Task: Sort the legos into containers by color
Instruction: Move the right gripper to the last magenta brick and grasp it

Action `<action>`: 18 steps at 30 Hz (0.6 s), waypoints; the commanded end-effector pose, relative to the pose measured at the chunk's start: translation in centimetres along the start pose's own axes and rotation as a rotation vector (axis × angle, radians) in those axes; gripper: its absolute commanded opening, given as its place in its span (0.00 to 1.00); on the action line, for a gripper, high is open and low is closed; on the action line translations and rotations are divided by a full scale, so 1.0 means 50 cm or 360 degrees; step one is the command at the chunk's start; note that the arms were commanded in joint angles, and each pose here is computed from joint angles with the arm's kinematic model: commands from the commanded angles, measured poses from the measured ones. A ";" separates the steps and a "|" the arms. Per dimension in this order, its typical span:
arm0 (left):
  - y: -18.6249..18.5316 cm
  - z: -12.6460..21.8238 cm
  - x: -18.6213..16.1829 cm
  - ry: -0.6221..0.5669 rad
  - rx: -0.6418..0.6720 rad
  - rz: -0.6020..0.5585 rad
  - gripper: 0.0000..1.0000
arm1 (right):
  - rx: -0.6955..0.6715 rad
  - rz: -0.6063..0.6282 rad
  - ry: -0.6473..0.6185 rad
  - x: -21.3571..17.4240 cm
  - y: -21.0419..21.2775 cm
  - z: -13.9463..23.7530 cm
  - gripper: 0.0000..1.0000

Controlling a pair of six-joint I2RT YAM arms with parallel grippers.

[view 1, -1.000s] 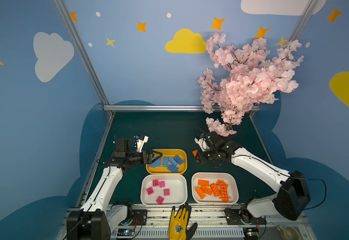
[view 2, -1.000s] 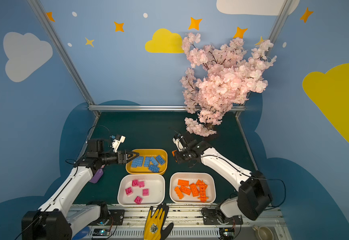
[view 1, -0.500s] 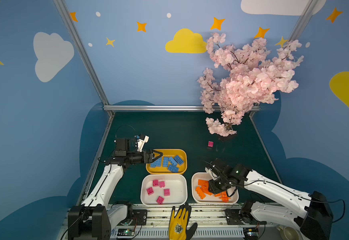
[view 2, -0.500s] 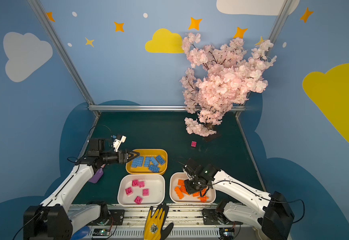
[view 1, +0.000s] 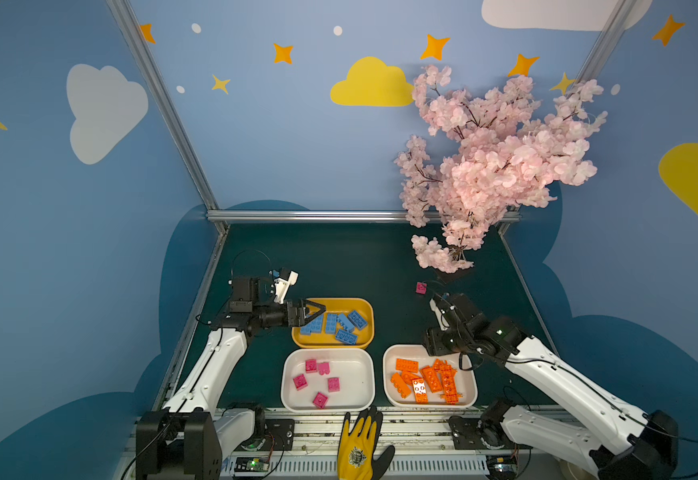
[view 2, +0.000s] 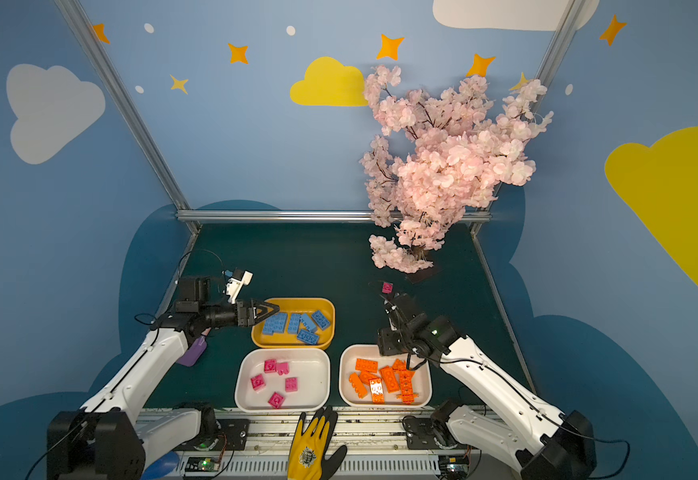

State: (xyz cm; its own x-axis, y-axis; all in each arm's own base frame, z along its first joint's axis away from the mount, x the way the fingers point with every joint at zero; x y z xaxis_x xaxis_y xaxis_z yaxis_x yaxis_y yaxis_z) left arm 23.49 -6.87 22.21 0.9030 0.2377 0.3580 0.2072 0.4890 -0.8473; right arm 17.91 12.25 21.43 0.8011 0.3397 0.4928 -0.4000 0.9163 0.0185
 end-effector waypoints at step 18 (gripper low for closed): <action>-0.007 0.008 -0.002 -0.0032 -0.0020 -0.0047 0.99 | -0.0075 -0.0382 0.0192 0.240 -0.118 -0.279 0.68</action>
State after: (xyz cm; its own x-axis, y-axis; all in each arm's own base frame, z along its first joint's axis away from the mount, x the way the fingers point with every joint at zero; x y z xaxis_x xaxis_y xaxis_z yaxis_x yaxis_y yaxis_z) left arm 23.56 -6.86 22.46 0.8954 0.2419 0.3739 0.2210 0.4875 -0.8447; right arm 35.72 14.64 16.17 0.8649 0.1945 0.4628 -0.2317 0.9725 0.0243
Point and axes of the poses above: each gripper's point midway between its finger pads, its own z axis back along the fingers, its own y axis along the line the jaws close on, x = y × z, the point moved 9 cm from there along z, back along the fingers, and after that the axes turned 12 degrees about z, right-handed, at the moved point
